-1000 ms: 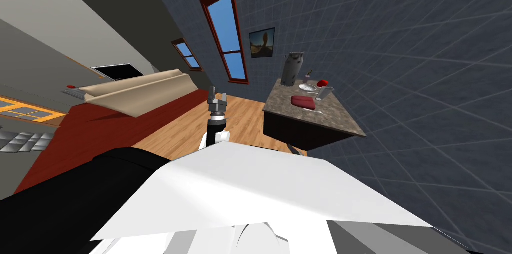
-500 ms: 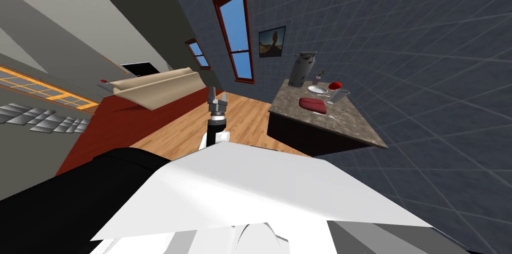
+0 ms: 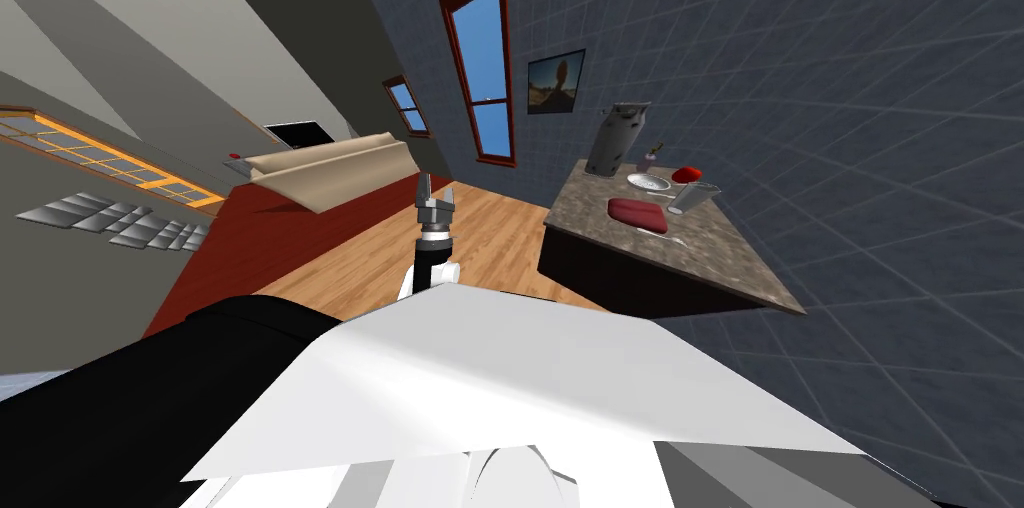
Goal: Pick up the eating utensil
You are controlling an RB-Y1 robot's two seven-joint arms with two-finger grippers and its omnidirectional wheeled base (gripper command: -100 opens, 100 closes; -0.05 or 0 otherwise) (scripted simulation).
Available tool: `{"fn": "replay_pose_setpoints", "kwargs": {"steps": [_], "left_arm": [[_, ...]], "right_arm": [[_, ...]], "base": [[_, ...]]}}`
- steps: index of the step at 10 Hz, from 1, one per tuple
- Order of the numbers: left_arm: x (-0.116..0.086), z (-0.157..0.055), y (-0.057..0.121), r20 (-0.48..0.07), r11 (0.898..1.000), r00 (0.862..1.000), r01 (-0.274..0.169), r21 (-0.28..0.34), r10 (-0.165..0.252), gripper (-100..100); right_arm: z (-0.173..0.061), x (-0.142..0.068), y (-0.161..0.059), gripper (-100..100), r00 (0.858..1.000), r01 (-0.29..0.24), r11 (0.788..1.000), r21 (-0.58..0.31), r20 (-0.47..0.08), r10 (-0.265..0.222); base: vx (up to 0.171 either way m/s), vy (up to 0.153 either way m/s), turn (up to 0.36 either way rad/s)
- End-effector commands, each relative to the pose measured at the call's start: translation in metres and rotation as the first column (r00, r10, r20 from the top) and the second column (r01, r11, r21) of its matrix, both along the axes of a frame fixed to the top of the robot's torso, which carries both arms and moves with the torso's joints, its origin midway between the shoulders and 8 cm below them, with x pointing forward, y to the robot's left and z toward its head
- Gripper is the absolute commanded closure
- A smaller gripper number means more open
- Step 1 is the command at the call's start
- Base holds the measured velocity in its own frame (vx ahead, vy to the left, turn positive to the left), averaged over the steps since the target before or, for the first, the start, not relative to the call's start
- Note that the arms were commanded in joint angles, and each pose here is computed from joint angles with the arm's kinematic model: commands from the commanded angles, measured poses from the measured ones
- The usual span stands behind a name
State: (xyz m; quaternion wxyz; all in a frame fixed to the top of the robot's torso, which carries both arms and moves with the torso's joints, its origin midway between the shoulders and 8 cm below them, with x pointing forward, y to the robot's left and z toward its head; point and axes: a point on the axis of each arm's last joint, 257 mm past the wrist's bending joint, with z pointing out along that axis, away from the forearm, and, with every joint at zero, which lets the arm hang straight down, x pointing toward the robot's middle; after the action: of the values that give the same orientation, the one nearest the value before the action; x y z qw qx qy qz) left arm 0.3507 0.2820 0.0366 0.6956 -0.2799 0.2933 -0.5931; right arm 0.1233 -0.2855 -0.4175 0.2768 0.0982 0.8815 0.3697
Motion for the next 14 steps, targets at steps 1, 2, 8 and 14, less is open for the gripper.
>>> {"fn": "replay_pose_setpoints", "kwargs": {"steps": [1, 2, 8, 14], "left_arm": [[0.000, 0.000, 0.000, 0.000, 1.000, 1.000, 0.000, 0.000, 0.000, 0], [0.000, 0.000, 0.000, 0.000, 1.000, 1.000, 0.000, 0.000, 0.000, 0], [0.000, 0.000, 0.000, 0.000, 1.000, 1.000, 0.000, 0.000, 0.000, 0], [0.000, 0.000, 0.000, 0.000, 1.000, 1.000, 0.000, 0.000, 0.000, 0]], "right_arm": [[-0.012, -0.018, -0.023, -100, 0.998, -0.051, 0.997, -0.060, -0.046, 0.048], [-0.015, -0.023, -0.038, -100, 0.997, -0.059, 0.994, -0.092, -0.064, 0.053], [-0.030, -0.082, -0.152, -100, 0.958, -0.224, 0.922, -0.314, -0.243, 0.150], [-0.006, -0.102, -0.245, -100, 0.910, -0.360, 0.815, -0.454, -0.362, 0.200]], "base": [[0.013, 0.028, 0.247], [0.014, 0.022, 0.129], [0.015, 0.016, 0.146], [0.024, -0.006, 0.132]]}}
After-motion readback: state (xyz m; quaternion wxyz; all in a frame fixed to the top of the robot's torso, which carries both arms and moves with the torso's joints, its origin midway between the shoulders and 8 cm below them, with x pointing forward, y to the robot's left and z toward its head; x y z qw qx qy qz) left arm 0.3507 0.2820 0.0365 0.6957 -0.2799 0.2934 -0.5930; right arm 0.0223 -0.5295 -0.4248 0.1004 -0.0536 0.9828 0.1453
